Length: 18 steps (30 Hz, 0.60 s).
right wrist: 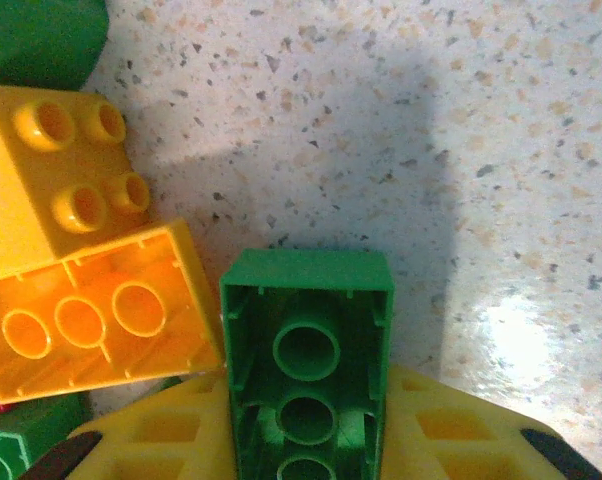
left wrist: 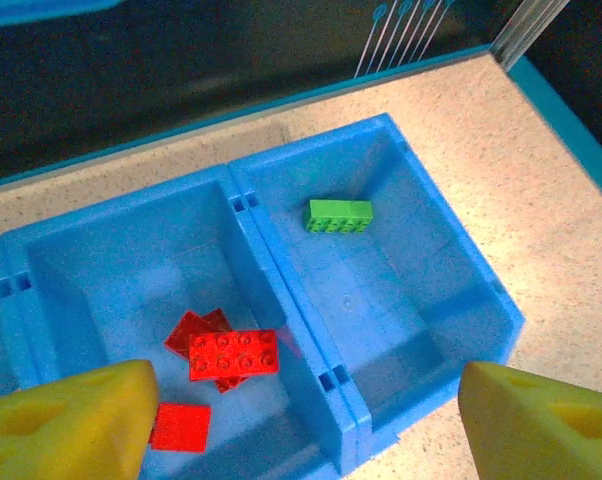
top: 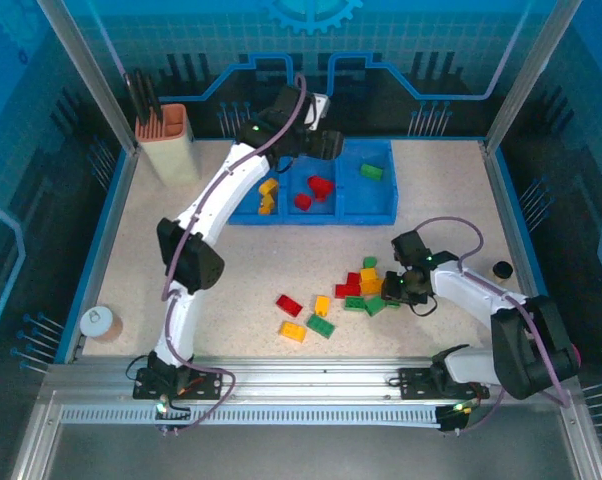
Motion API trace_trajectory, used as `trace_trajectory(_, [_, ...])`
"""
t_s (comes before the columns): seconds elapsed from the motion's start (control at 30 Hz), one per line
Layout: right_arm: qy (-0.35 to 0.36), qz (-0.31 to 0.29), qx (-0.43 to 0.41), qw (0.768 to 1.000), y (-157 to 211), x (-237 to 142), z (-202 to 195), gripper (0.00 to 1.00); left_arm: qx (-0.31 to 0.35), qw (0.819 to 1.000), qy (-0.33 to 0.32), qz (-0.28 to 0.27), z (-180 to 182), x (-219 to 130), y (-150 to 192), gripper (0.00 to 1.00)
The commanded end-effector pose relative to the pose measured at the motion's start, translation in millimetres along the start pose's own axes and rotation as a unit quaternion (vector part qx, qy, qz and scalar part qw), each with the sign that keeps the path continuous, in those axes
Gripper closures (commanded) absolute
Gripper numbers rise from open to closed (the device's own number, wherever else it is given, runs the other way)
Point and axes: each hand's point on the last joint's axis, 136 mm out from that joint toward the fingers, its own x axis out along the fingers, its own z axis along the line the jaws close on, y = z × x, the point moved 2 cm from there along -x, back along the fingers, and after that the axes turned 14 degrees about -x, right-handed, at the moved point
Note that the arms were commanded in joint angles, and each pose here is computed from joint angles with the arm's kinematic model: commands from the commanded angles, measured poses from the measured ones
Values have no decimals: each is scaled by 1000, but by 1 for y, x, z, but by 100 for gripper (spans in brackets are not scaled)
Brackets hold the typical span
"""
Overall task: Sort the legos into containers by color
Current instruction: Pick up the lego from the bottom-right of the table, then place the lego in the container.
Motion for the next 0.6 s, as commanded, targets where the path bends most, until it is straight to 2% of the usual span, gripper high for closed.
trace_trajectory(0.0, [17,-11,-21,1000,-10,-25,-5,70,21,999,24,-18,-14,-46,-7,20])
trace_trajectory(0.13, [24,-51,-48,997,-35,-64,-2,70,29,1000,-3,-5,2,-78,15,20])
trace_trajectory(0.3, [34,-126,-95,987,-100,-110,8,71,11,999,-42,22,34,-112,68,19])
trace_trajectory(0.57, [49,-219,-154,962,-221,-130,28,71,-61,988,-101,98,81,-131,159,19])
